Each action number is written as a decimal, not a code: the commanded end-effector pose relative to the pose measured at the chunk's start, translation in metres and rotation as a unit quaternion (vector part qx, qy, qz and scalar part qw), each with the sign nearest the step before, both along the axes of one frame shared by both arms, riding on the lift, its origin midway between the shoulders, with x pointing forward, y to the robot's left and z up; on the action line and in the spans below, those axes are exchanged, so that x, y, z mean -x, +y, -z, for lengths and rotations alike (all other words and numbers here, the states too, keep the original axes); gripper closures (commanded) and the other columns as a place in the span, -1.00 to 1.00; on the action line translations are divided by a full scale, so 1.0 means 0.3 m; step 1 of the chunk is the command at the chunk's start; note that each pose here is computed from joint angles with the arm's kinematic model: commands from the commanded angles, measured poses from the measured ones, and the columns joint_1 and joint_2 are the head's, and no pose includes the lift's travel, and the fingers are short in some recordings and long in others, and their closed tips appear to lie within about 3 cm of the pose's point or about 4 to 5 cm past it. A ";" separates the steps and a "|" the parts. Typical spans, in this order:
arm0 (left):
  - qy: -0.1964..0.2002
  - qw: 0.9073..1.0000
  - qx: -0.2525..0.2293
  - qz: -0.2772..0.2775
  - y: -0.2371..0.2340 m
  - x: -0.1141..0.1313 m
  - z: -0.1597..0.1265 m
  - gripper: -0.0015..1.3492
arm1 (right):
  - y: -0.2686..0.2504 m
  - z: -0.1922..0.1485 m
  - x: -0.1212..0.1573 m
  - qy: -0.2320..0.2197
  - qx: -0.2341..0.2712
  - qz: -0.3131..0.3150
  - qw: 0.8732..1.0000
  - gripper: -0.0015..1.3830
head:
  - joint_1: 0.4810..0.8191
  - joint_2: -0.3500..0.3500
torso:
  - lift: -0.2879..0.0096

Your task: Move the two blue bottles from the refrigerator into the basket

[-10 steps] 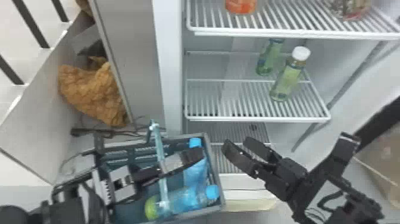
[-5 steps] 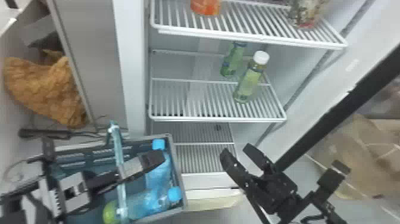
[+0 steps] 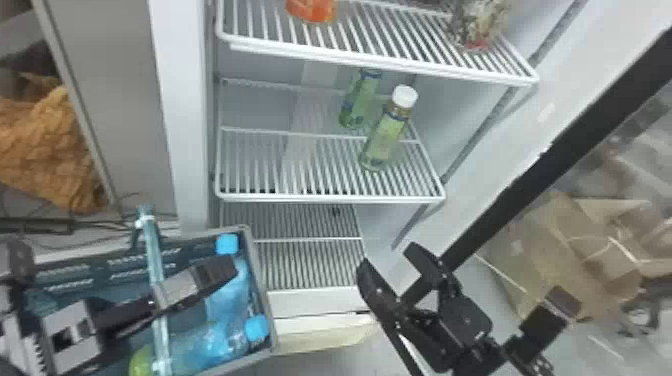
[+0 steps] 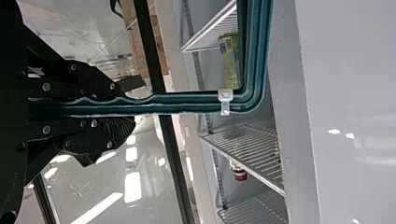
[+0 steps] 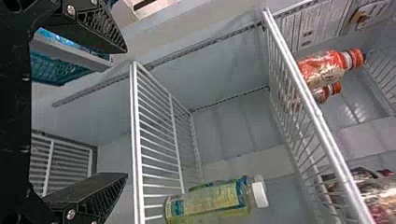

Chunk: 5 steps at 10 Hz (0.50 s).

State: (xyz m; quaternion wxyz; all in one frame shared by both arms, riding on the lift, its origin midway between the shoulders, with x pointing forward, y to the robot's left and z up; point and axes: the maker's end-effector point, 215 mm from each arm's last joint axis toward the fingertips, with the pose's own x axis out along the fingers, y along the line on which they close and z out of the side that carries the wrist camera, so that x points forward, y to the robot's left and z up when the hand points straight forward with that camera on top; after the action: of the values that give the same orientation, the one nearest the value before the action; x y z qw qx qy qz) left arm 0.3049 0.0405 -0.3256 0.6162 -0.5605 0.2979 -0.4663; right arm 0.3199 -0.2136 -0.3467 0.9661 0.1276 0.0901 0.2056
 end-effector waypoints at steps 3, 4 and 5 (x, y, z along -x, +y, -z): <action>0.006 1.000 0.003 -0.014 0.019 0.003 0.012 0.78 | -0.127 -0.073 0.054 -0.034 0.057 0.042 0.997 -0.82 | 0.27 -0.99 | -0.54; 0.009 1.000 0.004 -0.018 0.024 0.003 0.015 0.78 | -0.153 -0.082 0.075 -0.031 0.070 0.050 0.996 -0.82 | 0.27 -1.00 | -0.54; 0.009 1.000 0.004 -0.021 0.029 0.000 0.017 0.78 | -0.167 -0.096 0.095 -0.029 0.080 0.053 0.995 -0.82 | 0.27 -1.00 | -0.54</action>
State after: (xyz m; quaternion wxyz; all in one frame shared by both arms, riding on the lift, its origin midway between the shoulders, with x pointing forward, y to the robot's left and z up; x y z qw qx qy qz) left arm 0.3043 0.0484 -0.3307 0.6203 -0.5727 0.2910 -0.4501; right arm 0.2947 -0.2609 -0.3202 0.9844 0.0543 0.0691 0.1526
